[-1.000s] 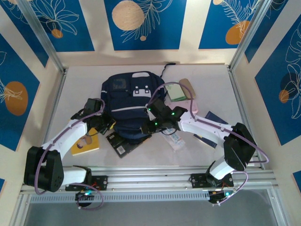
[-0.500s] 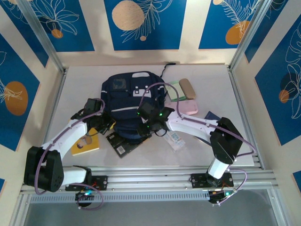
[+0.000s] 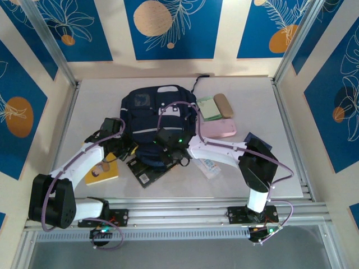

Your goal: Pack the student bag

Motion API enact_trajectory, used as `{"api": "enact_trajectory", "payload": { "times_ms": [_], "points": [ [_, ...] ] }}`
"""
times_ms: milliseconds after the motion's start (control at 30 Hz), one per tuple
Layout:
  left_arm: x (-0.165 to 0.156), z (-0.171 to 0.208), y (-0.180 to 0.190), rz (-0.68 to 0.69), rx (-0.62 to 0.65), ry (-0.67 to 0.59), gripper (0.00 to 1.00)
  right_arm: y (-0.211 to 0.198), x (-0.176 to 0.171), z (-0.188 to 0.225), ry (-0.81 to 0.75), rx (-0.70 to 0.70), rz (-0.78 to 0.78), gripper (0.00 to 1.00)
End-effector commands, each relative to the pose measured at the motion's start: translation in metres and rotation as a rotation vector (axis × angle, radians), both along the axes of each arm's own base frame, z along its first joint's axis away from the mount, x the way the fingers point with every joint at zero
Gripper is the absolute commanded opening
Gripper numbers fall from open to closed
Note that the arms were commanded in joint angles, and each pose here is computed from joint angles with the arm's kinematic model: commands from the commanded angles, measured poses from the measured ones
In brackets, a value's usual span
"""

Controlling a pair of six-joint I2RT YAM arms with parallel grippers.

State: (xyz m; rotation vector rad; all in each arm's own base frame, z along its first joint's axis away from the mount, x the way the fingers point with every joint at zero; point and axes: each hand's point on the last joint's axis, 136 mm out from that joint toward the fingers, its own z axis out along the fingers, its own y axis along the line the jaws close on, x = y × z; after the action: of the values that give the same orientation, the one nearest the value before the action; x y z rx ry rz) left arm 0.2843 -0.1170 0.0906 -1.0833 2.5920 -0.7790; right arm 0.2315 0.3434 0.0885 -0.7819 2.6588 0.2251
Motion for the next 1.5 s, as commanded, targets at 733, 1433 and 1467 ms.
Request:
{"api": "enact_trajectory", "payload": {
  "times_ms": [733, 1433, 1467],
  "points": [
    [0.017, 0.024, 0.017, 0.0, 0.045, -0.059, 0.0, -0.052, 0.006, 0.007, 0.157, 0.189, -0.102, 0.0],
    [0.02, 0.034, 0.025, -0.019, 0.095, -0.096, 0.0, -0.055, -0.005, 0.01, 0.332, 0.313, -0.039, 0.0],
    [0.02, 0.034, 0.025, -0.022, 0.094, -0.096, 0.0, -0.05, -0.008, 0.013, 0.346, 0.338, -0.026, 0.0]
  ]
}}
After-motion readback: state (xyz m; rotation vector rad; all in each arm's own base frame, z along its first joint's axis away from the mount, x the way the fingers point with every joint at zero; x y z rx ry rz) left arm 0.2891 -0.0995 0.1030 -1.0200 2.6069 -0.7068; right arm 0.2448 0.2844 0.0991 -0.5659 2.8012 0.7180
